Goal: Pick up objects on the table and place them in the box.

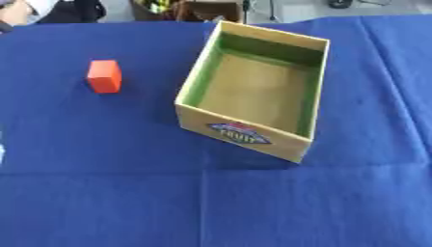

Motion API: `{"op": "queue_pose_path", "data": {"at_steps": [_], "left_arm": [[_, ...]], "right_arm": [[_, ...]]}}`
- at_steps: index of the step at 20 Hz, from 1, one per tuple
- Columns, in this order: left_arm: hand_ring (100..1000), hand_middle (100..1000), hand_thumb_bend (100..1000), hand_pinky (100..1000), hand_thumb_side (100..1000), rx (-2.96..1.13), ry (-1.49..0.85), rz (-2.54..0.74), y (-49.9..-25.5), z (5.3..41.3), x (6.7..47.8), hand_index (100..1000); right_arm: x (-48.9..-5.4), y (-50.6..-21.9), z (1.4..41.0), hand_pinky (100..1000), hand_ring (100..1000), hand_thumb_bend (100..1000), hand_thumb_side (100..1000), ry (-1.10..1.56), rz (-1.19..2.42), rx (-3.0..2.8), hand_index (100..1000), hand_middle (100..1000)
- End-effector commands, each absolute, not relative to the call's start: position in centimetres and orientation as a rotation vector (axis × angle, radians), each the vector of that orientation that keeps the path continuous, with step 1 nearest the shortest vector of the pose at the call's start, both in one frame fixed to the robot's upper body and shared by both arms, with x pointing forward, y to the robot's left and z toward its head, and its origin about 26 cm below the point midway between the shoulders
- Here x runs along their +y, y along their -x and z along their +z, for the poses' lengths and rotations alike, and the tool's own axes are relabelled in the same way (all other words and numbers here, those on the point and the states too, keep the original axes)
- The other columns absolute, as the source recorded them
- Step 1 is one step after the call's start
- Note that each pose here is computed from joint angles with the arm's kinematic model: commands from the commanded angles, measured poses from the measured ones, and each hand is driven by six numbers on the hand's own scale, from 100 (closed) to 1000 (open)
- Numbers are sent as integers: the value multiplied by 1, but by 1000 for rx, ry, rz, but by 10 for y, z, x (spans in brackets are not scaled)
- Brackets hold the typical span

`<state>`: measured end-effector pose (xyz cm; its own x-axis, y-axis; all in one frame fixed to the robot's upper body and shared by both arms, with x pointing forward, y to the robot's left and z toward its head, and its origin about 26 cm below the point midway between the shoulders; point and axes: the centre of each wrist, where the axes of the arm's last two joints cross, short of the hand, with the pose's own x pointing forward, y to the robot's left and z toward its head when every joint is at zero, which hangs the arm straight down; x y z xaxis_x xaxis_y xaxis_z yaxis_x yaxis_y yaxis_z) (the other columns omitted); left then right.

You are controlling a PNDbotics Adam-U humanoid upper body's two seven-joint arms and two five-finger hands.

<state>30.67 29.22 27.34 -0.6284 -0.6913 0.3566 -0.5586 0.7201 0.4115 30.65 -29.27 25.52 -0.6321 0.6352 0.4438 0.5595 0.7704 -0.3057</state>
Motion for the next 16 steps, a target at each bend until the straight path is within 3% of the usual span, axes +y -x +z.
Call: {"op": "queue_pose_path", "data": {"at_steps": [1,7,13,16], "left_arm": [[689,740,100,479,834,-2344,-1131,-569,-298,301,301,892],[736,774,100,525,848,-2081,-1241,-923,-296,325,309,912],[802,838,101,632,909,-1755,-1290,-1255,-315,337,326,955],[823,855,240,672,938,-1585,-1327,-1383,-330,343,337,967]], "right_arm": [[-295,-303,263,749,657,100,611,908,216,-2448,784,617],[-294,-303,263,750,655,100,611,899,236,-2450,783,616],[-292,-303,264,750,655,100,610,888,256,-2453,783,615],[-292,-303,264,751,655,100,610,883,268,-2455,782,615]]}}
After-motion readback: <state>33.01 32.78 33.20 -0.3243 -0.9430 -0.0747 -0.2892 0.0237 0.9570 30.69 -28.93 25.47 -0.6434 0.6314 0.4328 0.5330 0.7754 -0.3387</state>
